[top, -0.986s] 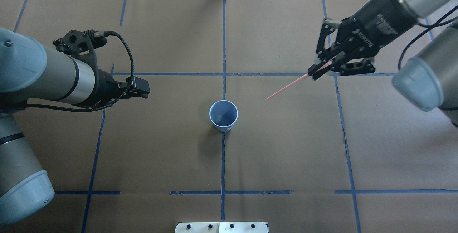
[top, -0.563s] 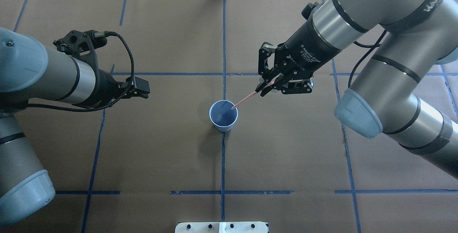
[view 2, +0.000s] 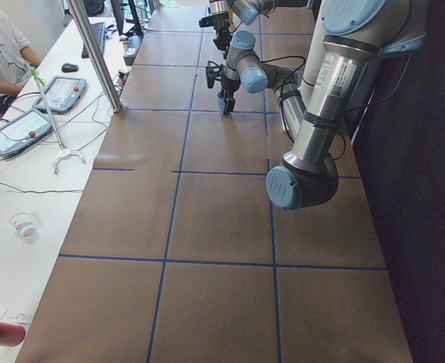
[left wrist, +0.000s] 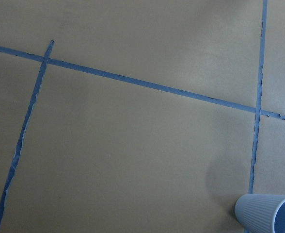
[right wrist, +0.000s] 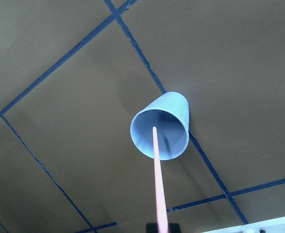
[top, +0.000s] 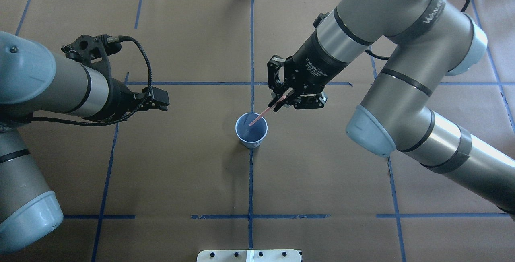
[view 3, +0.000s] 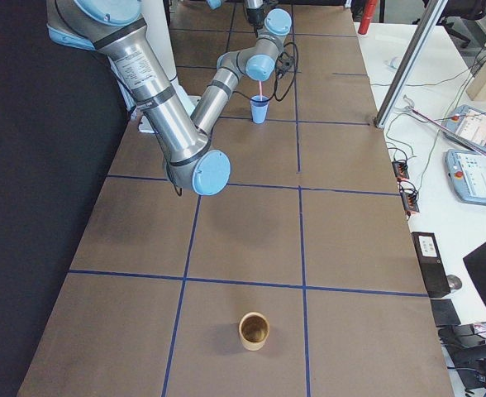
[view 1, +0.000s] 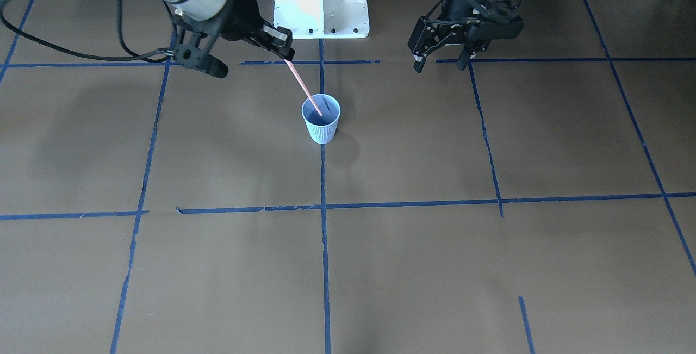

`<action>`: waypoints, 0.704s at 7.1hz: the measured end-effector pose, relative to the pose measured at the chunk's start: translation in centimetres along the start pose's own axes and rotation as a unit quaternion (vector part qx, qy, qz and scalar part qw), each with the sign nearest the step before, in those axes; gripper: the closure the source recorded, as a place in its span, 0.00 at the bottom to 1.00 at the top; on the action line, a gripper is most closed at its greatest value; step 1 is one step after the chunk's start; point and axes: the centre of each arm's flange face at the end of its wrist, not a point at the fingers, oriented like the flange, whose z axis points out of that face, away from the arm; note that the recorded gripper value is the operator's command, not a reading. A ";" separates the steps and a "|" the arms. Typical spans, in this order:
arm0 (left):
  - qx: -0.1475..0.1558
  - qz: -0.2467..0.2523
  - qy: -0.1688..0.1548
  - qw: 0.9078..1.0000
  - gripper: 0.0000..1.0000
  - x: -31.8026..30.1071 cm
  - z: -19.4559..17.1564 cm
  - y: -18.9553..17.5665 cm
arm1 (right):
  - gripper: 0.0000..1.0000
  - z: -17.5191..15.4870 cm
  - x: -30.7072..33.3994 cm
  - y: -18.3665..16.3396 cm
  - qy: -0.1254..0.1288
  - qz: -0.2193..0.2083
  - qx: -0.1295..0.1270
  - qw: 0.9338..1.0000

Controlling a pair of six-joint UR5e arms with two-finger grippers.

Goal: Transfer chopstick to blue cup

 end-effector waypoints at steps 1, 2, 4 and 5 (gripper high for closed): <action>0.000 0.000 0.000 1.000 0.00 0.0 0.0 0.0 | 0.01 2.4 -0.7 -0.3 0.009 0.001 0.003 1.000; 0.000 0.000 0.000 1.000 0.00 0.0 0.0 0.0 | 0.00 4.6 -1.5 -1.0 0.012 -0.002 0.007 1.000; -0.001 0.000 0.001 1.000 0.00 0.1 0.0 0.1 | 0.00 6.3 -2.6 -1.6 0.004 -0.012 0.011 1.000; -0.001 0.002 0.000 1.000 0.00 -0.1 0.0 0.1 | 0.00 5.2 -2.4 -1.3 -0.006 -0.017 0.014 1.000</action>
